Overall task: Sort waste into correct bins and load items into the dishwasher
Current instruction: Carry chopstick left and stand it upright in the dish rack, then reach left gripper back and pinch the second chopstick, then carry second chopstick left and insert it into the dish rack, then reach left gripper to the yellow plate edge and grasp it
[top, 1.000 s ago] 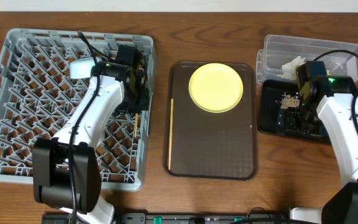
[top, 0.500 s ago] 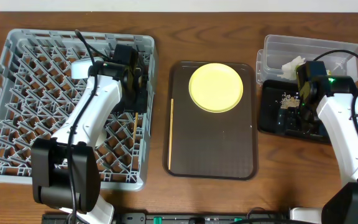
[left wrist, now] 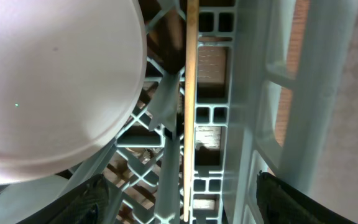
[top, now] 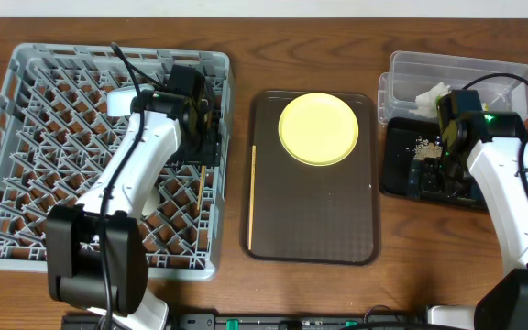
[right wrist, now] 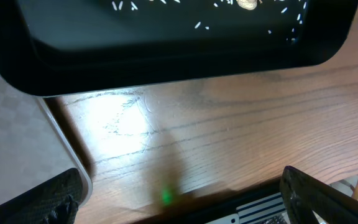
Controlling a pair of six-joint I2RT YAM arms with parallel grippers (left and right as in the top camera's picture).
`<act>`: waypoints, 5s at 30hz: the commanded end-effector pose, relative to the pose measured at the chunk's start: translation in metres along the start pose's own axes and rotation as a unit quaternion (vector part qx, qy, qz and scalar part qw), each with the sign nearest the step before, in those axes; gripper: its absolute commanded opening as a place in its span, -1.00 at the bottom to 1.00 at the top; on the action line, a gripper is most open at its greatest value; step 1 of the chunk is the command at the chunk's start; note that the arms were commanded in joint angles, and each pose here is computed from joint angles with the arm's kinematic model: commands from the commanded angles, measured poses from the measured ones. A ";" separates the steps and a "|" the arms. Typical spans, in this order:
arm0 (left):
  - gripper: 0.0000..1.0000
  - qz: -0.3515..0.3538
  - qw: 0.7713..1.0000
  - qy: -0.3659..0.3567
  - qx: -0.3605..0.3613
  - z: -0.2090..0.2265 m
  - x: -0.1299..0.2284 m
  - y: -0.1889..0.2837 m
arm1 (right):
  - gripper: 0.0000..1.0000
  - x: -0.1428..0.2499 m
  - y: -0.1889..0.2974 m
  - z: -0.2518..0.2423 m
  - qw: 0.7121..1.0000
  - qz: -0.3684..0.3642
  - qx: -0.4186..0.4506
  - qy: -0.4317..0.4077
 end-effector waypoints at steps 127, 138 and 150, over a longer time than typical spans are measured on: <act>0.38 -0.171 0.977 -0.080 0.099 -0.098 -0.052 0.080 | 0.98 -0.001 0.004 -0.005 1.000 -0.007 0.000 -0.013; 0.48 -0.196 0.929 -0.288 0.125 -0.217 -0.052 0.028 | 0.98 0.001 0.004 0.000 1.000 -0.001 -0.017 -0.013; 0.50 -0.098 0.903 -0.404 0.108 -0.264 -0.005 -0.075 | 0.98 0.001 0.004 0.000 1.000 -0.001 -0.017 -0.013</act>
Point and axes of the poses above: each gripper's point midway between its finger pads, its own y axis back along the fingers, its own z axis along the line the jaws close on, x = y × z, the point moved 1 cm from there along y, back along the fingers, and after that the axes turned 5 degrees about -y, right-handed, at the moved point
